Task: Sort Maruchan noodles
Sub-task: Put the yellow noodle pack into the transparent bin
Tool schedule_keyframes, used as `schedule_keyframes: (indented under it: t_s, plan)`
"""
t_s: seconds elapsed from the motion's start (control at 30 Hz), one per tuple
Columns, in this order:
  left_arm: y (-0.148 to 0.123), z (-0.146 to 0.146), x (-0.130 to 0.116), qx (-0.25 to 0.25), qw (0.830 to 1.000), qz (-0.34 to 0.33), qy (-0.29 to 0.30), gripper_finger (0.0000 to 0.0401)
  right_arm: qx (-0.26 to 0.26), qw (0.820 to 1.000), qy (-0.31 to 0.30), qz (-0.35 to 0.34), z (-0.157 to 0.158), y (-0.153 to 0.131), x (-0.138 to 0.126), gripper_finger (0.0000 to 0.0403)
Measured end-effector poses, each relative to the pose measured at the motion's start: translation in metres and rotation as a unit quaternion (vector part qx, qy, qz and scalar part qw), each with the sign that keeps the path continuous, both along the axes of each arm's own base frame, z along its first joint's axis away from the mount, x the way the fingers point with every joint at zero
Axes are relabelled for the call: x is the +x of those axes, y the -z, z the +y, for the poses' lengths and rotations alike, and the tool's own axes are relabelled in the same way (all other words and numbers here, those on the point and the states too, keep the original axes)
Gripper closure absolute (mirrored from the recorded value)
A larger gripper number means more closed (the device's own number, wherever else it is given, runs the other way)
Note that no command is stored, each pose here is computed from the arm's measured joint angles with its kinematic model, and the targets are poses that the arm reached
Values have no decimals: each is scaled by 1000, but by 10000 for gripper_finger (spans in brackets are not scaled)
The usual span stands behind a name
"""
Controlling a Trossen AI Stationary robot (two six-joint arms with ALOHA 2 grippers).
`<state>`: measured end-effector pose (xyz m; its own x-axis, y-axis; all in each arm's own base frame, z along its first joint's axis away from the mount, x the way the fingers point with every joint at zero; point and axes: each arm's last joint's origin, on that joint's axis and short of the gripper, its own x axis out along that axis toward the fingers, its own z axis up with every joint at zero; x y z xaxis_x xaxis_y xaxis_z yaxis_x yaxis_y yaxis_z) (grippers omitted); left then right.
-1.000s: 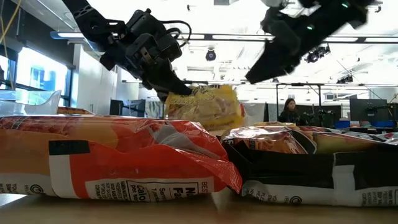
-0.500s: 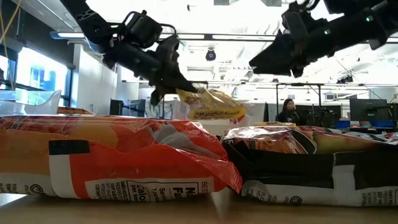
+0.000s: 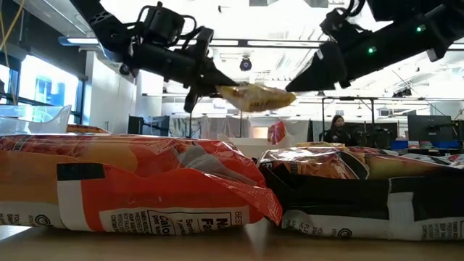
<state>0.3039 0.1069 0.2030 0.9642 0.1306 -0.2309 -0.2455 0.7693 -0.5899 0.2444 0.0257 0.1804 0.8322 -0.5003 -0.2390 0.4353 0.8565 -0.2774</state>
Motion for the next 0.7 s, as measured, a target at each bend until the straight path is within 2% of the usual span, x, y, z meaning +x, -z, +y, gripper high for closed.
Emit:
schedule_keyframes:
  t_s: [0.07, 0.17, 0.27, 0.37, 0.43, 0.53, 0.6, 0.7]
  plan:
    - [-4, 7, -2, -21, 1000, -22, 5, 401, -93, 995, 0, 46, 8, -3, 8, 198]
    - [-7, 16, -6, -57, 997, -42, 11, 401, -215, 970, 21, 115, 16, -12, 24, 198]
    - [-10, 23, -9, -87, 994, -60, 20, 401, -315, 928, 35, 196, 19, -18, 42, 198]
    - [-12, 25, -10, -111, 991, -73, 34, 401, -396, 876, 42, 274, 18, -19, 60, 198]
    - [-13, 26, -10, -123, 989, -79, 36, 401, -432, 843, 40, 317, 17, -18, 70, 198]
    - [-17, 27, -10, -134, 986, -95, 44, 401, -464, 807, 44, 362, 12, -14, 81, 198]
    - [-18, 27, -10, -137, 984, -101, 49, 401, -468, 801, 51, 370, 8, -13, 85, 198]
    - [-19, 27, -10, -143, 983, -104, 50, 401, -466, 807, 64, 358, 4, -16, 88, 198]
